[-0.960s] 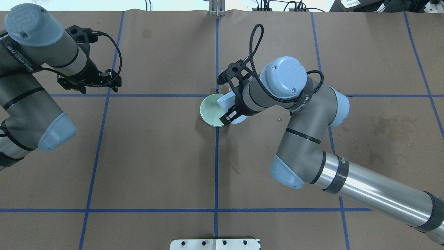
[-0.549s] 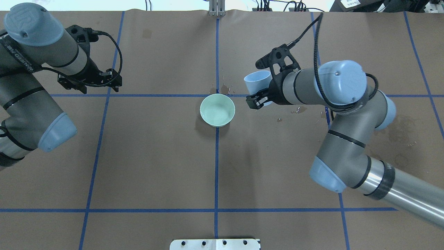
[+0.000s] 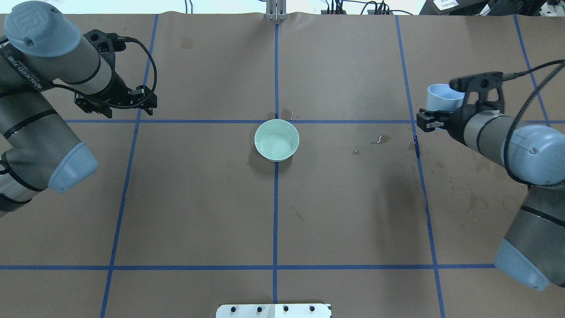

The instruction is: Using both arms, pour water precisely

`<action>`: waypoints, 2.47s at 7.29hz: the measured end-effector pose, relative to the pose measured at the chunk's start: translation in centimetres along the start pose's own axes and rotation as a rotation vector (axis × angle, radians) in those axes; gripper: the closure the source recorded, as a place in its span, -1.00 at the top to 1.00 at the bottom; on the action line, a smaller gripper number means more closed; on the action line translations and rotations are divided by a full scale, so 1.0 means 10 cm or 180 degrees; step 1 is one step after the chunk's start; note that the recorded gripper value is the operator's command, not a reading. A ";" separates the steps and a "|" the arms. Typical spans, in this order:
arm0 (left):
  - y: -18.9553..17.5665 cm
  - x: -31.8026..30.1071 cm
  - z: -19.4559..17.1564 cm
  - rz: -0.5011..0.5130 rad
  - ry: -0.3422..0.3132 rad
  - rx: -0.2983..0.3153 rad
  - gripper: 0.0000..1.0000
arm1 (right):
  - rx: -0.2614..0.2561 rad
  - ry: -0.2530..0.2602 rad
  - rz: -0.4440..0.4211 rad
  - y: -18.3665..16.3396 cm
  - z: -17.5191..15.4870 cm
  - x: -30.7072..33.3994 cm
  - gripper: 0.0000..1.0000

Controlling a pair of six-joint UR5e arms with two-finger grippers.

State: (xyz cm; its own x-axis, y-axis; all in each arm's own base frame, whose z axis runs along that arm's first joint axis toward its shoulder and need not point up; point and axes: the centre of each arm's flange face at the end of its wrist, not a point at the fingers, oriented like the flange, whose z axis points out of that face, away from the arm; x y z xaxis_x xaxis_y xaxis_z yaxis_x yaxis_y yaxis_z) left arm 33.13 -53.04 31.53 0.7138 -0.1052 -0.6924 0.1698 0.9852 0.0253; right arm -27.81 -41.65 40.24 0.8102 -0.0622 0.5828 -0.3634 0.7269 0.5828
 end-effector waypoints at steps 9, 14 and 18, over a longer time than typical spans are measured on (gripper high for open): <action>0.09 0.04 -0.08 -0.0123 0.0082 -0.0043 1.00 | 0.0905 0.0527 0.0588 1.56 -0.45 0.79 -1.00; 0.09 0.01 -0.06 -0.0106 0.0071 -0.0055 1.00 | 0.1217 0.0548 0.0651 2.30 -0.34 0.07 -1.00; 0.10 -0.01 -0.05 -0.0108 0.0062 -0.0060 1.00 | 0.1403 0.0518 0.0556 2.83 -0.12 0.15 -1.00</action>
State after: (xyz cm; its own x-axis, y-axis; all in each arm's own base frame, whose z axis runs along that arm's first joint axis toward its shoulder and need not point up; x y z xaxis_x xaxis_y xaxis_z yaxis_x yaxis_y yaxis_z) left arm 32.88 -52.02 31.32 0.6945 -0.1363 -0.7065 0.1807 0.9835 -0.0120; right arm -36.34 -20.36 56.87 0.7684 0.1677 0.6177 -0.6314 0.3566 0.6886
